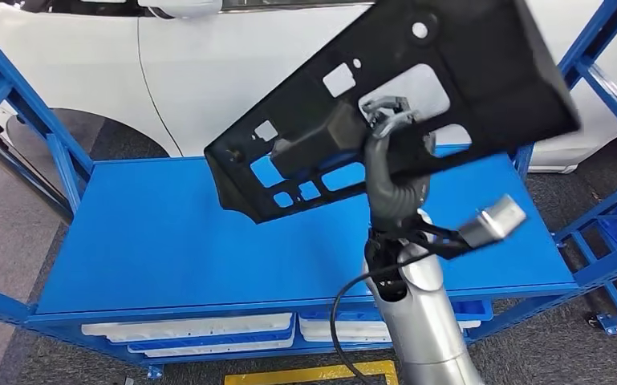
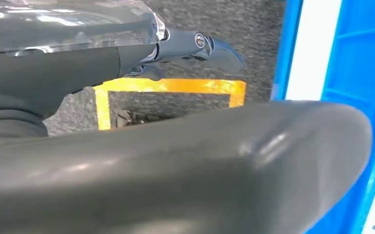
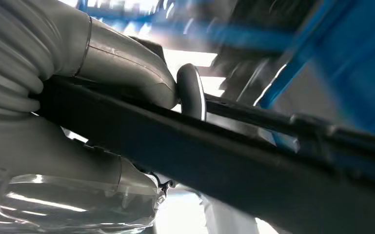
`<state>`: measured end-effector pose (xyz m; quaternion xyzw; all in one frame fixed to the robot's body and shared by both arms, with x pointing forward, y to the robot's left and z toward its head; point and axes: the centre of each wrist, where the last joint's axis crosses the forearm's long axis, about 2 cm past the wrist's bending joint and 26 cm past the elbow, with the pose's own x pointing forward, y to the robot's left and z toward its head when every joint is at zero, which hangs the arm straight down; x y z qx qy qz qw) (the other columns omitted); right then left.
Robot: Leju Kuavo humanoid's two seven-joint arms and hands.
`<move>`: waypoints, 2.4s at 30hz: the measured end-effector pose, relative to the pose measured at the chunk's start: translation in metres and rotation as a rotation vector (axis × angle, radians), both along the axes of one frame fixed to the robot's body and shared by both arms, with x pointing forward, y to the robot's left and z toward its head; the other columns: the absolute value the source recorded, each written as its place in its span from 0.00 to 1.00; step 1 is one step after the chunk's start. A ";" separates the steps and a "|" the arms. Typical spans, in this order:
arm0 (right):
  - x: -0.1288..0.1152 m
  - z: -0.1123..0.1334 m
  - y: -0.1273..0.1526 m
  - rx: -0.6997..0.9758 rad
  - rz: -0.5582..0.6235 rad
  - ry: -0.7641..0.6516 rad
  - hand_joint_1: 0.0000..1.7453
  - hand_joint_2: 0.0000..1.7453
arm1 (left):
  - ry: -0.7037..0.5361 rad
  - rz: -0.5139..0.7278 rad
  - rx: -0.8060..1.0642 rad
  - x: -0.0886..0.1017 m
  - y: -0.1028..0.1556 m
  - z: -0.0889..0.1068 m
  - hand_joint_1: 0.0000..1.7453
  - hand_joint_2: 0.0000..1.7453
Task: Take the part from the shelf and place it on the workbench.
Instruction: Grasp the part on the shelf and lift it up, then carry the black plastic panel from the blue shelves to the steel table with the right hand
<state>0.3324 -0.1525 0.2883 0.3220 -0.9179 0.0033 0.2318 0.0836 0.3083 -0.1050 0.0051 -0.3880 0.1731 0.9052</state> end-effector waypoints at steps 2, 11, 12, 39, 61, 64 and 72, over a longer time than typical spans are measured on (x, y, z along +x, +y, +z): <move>-0.018 -0.002 -0.002 0.014 0.076 -0.060 1.00 1.00 | -0.011 0.007 -0.001 -0.001 0.000 0.000 0.00 0.00; -0.063 -0.016 0.003 -0.024 0.150 -0.153 1.00 1.00 | -0.011 0.012 0.015 -0.009 0.000 -0.002 0.00 0.00; -0.066 -0.015 0.003 -0.029 0.146 -0.162 1.00 1.00 | -0.008 0.007 0.017 -0.009 0.000 -0.002 0.00 0.00; -0.081 0.007 -0.010 -0.014 0.170 -0.211 1.00 1.00 | 0.029 -0.012 0.039 -0.006 0.004 -0.001 0.00 0.00; -0.070 -0.021 -0.031 -0.110 0.250 -0.200 1.00 1.00 | 0.075 0.067 0.066 -0.020 0.007 -0.003 0.00 0.00; -0.065 -0.026 -0.037 -0.129 0.254 -0.185 1.00 1.00 | 0.089 0.076 0.066 -0.022 0.008 -0.004 0.00 0.00; -0.060 -0.042 -0.044 -0.170 0.255 -0.136 1.00 1.00 | 0.106 0.093 0.080 -0.025 0.008 -0.004 0.00 0.00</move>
